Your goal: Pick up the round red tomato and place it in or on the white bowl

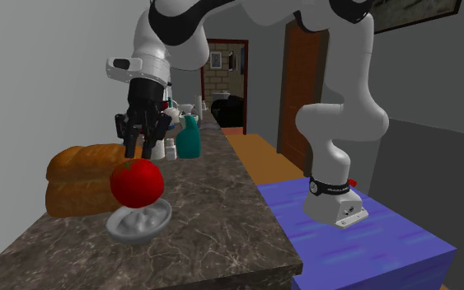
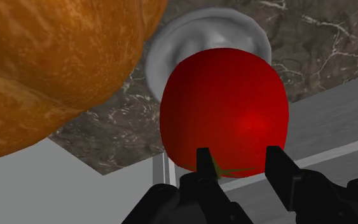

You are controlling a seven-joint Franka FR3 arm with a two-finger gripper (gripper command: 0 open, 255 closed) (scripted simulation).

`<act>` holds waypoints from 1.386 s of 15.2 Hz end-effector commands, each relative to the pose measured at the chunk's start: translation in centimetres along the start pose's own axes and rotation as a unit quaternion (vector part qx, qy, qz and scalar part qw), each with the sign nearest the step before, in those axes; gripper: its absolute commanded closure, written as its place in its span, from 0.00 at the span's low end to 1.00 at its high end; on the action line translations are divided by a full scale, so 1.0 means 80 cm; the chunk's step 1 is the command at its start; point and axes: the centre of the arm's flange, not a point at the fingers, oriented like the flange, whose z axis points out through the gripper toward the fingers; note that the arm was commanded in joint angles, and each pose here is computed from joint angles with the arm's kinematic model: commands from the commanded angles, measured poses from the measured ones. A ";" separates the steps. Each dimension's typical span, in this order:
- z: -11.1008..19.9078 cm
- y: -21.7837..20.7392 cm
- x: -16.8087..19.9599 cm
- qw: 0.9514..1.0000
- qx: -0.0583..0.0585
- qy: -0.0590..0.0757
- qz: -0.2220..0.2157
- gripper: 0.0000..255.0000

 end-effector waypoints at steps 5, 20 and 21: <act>0.025 0.001 -0.013 1.000 0.000 0.000 0.000 1.00; -0.024 0.001 -0.013 1.000 0.000 0.000 0.000 0.00; -0.037 0.001 -0.013 1.000 0.000 0.000 0.000 0.00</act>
